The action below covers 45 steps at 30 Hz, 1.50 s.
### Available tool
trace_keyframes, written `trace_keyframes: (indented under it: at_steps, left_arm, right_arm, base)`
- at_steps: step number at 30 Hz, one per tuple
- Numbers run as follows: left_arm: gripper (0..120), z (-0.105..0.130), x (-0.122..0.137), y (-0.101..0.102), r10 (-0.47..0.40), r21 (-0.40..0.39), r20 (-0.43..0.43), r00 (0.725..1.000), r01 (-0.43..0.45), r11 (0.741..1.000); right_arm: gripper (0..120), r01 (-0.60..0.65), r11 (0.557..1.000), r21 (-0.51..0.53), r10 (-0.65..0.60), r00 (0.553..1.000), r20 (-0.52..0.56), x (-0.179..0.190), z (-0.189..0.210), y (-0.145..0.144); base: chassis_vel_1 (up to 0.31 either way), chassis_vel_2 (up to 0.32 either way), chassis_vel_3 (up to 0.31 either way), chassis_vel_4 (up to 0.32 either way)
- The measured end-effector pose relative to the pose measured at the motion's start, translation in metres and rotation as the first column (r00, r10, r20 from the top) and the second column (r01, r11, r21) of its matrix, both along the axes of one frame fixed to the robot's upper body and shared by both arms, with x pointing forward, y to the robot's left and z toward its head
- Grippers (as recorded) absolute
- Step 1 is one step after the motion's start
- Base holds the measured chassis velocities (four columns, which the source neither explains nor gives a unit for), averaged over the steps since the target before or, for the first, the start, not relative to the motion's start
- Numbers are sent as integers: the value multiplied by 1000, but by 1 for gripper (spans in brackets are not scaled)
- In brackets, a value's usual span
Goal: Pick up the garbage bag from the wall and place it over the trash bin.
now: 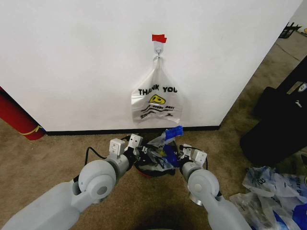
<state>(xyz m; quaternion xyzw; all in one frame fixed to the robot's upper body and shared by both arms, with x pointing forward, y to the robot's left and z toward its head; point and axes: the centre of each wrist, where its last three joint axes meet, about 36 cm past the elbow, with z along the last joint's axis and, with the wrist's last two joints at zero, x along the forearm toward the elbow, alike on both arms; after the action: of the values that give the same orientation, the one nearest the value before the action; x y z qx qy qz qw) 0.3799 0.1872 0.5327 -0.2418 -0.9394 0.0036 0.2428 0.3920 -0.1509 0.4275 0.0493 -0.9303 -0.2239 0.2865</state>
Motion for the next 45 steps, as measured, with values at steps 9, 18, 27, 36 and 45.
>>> trace_keyframes:
  at_steps: [9, 18, 27, 36, 45]
  left_arm:
    - [0, -1, 9, 21, 62, 18, -13, 998, -61, 998]
    - [0, 4, 7, 36, 77, 38, -12, 997, -77, 996]
    - [0, 0, 22, 55, 109, 73, -14, 994, -108, 992]
    - [0, -19, 40, 75, 131, 80, -73, 989, -125, 989]
    - [13, -11, 29, 69, 125, 55, -57, 991, -122, 991]
  right_arm:
    - [0, 6, 999, 36, -7, 1000, 14, -4, 4, -9]
    - [0, 20, 998, 62, -20, 1000, -3, -7, 1, -15]
    - [0, 11, 996, 89, -9, 1000, -21, -12, 2, -25]
    - [0, -18, 991, 134, 21, 1000, -21, -15, 14, -29]
    - [0, 7, 991, 131, -4, 1000, -26, -16, 12, -31]
  base:
    - [0, 0, 0, 0]
    - [0, 0, 0, 0]
    - [0, 0, 0, 0]
    - [0, 0, 0, 0]
    - [0, 0, 0, 0]
